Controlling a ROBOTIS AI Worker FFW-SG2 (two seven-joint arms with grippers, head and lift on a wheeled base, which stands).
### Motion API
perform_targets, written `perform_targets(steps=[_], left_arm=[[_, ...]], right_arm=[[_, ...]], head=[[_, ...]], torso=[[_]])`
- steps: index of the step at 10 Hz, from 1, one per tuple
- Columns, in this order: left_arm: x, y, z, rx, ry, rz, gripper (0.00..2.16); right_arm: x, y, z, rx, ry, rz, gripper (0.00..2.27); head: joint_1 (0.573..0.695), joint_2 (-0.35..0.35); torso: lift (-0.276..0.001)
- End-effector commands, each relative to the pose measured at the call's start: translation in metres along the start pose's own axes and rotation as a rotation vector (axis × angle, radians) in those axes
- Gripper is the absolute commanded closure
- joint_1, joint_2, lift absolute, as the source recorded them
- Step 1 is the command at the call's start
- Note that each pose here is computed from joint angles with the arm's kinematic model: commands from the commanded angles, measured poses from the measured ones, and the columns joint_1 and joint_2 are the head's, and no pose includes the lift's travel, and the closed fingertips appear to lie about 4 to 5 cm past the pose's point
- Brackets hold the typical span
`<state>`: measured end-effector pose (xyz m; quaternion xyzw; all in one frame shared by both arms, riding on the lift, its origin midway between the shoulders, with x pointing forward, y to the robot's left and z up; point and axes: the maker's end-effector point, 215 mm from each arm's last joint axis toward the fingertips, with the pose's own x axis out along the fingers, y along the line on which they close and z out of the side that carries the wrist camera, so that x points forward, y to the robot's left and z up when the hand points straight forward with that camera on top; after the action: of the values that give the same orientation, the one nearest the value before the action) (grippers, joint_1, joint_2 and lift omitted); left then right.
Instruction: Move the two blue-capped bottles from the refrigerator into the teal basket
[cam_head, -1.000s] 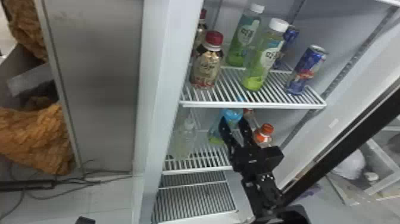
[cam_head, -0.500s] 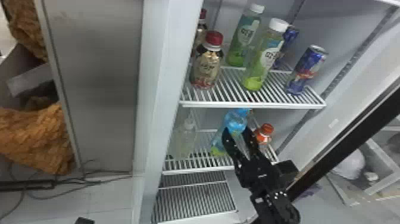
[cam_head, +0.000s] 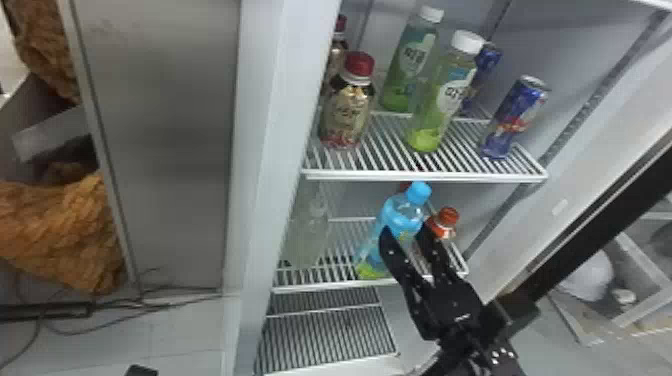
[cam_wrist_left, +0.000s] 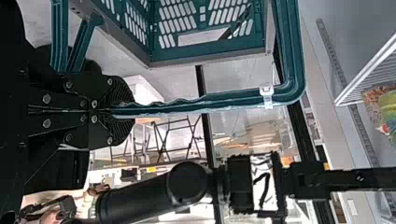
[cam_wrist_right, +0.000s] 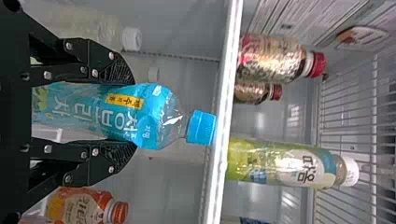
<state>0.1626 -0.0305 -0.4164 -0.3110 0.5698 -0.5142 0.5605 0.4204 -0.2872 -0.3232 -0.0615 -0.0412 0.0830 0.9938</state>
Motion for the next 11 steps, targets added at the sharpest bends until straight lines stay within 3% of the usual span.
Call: perform_targets(steps=[1, 5, 11], left_arm=[[0.000, 0.000, -0.001, -0.004, -0.001, -0.001, 1.20], [0.000, 0.000, -0.001, -0.004, -0.002, -0.001, 1.20], [-0.002, 0.004, -0.006, -0.014, 0.001, 0.008, 1.20]], right_arm=[[-0.018, 0.010, 0.009, 0.003, 0.034, 0.030, 0.76], [-0.049, 0.046, 0.036, 0.019, 0.125, 0.164, 0.76], [-0.084, 0.098, 0.041, 0.074, 0.328, 0.377, 0.76]], head=[[0.695, -0.350], [0.695, -0.350], [0.695, -0.350]], torso=[[-0.145], [-0.145], [-0.145]])
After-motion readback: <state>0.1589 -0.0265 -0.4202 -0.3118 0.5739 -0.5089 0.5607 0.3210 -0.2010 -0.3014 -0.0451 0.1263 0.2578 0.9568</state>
